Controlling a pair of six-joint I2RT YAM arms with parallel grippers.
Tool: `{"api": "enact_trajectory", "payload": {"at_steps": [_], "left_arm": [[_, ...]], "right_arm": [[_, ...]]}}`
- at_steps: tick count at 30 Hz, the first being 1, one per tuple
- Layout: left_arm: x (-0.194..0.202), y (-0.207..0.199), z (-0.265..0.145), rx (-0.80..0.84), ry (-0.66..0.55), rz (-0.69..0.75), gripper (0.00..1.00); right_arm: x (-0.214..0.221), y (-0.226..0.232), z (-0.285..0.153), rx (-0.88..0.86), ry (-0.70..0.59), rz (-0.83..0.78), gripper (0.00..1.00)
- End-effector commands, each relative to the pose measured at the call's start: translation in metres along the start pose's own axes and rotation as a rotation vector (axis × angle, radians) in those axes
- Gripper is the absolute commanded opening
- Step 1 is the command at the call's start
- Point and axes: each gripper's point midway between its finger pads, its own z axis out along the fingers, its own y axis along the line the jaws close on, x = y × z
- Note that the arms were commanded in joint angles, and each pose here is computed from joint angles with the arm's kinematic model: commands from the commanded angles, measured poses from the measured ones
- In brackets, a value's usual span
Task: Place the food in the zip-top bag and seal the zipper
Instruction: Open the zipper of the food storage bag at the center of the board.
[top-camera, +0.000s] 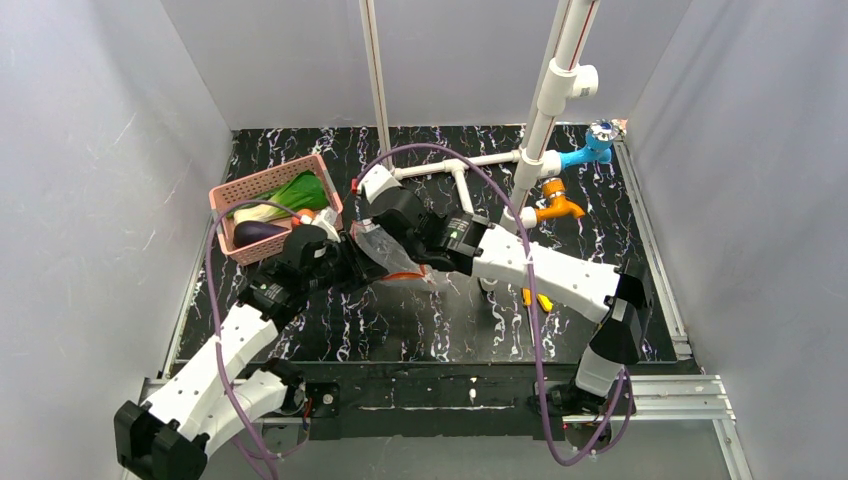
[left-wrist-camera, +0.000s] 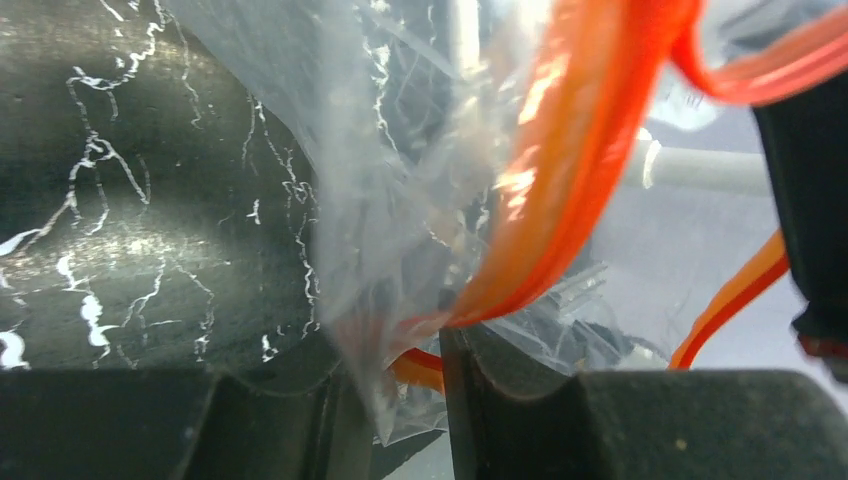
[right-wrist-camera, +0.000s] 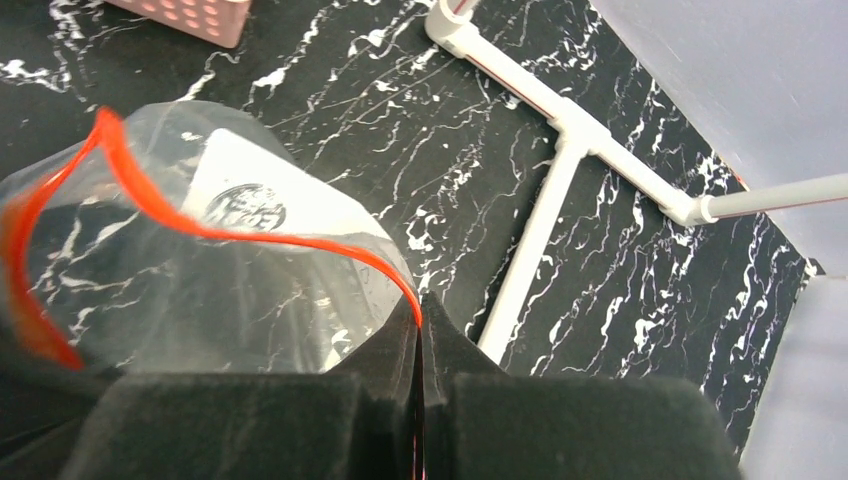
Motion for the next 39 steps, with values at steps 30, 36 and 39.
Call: {"api": "enact_trajectory", "payload": {"at_steps": [30,36,39], "left_arm": [[-0.015,-0.008,0.003,-0.003,-0.044,-0.007,0.43],[-0.018,-0.02,-0.002,0.043,-0.05,0.015,0.53],[-0.02,-0.03,-0.013,0.092,-0.075,0.043,0.6]], "right_arm": [[0.01,-0.031,-0.009,0.017,-0.018,0.068,0.01],[0.01,-0.028,-0.008,0.005,-0.019,0.069,0.01],[0.008,-0.026,-0.005,0.001,-0.014,0.065,0.01]]}}
